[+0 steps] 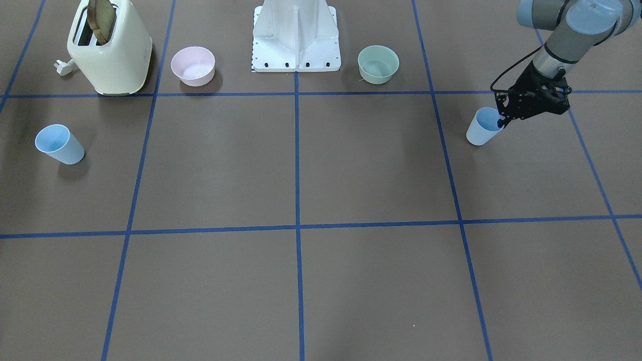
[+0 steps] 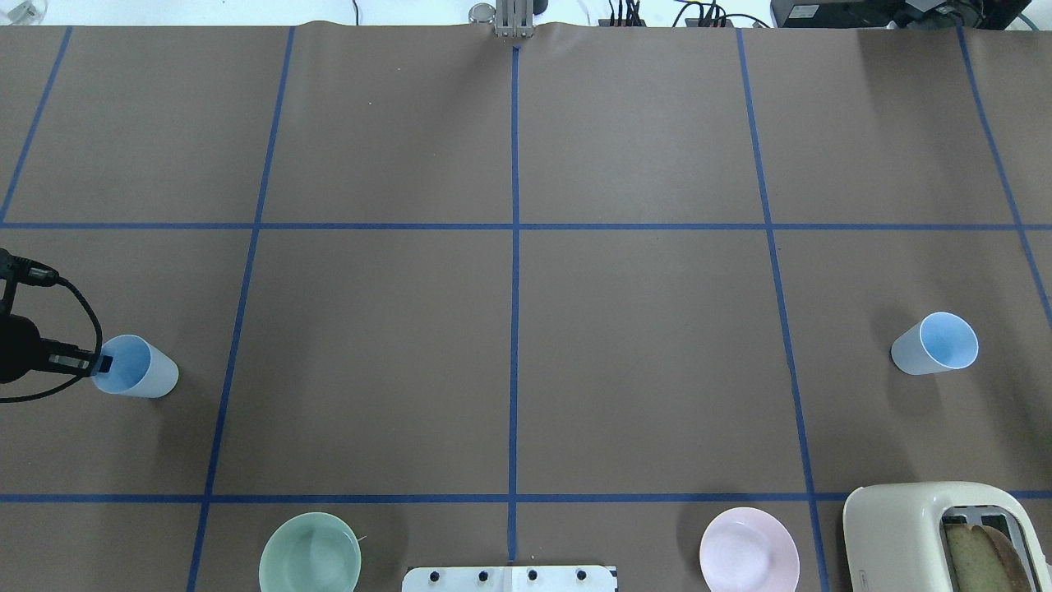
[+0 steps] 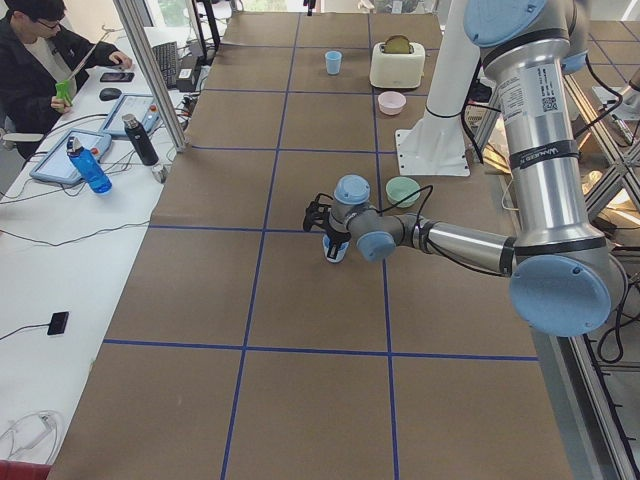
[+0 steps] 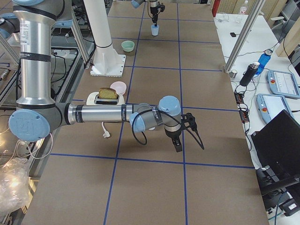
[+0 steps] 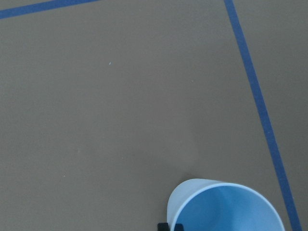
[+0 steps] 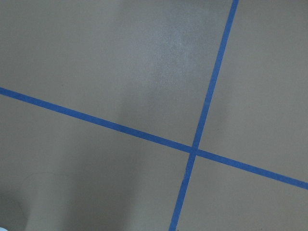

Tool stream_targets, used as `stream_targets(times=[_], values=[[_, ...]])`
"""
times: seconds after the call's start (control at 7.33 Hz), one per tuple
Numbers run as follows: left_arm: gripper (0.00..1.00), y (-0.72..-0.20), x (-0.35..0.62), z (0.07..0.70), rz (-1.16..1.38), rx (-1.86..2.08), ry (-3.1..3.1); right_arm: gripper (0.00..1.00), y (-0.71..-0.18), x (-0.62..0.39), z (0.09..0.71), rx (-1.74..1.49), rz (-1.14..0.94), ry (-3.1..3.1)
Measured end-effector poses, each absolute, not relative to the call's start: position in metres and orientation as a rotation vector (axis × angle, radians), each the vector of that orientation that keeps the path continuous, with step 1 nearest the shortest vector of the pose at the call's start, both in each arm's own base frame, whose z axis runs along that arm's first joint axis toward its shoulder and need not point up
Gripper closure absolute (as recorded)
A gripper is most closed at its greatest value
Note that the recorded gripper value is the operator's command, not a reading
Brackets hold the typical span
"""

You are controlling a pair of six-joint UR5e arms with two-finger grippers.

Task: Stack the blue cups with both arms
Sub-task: 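Reach the left gripper down and grasp the light-blue cup near it, then carry the cup with the left gripper to the table center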

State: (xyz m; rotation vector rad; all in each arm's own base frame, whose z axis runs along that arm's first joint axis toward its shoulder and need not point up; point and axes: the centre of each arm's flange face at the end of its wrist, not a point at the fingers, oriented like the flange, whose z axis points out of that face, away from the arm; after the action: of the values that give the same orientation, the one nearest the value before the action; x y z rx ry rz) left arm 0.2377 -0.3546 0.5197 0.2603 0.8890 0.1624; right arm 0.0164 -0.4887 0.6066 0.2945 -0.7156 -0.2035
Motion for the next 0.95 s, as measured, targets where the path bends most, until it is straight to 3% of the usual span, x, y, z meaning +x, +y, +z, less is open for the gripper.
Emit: stream_targets(times=[0.41, 0.95], values=[[1.0, -0.378, 0.255, 0.467, 0.148, 0.278, 0.92, 0.0, -0.488, 0.017, 0.607, 0.293, -0.203, -0.716], [1.0, -0.473, 0.383, 0.276, 0.044, 0.181, 0.915, 0.0, -0.488, 0.017, 0.608, 0.292, -0.202, -0.716]])
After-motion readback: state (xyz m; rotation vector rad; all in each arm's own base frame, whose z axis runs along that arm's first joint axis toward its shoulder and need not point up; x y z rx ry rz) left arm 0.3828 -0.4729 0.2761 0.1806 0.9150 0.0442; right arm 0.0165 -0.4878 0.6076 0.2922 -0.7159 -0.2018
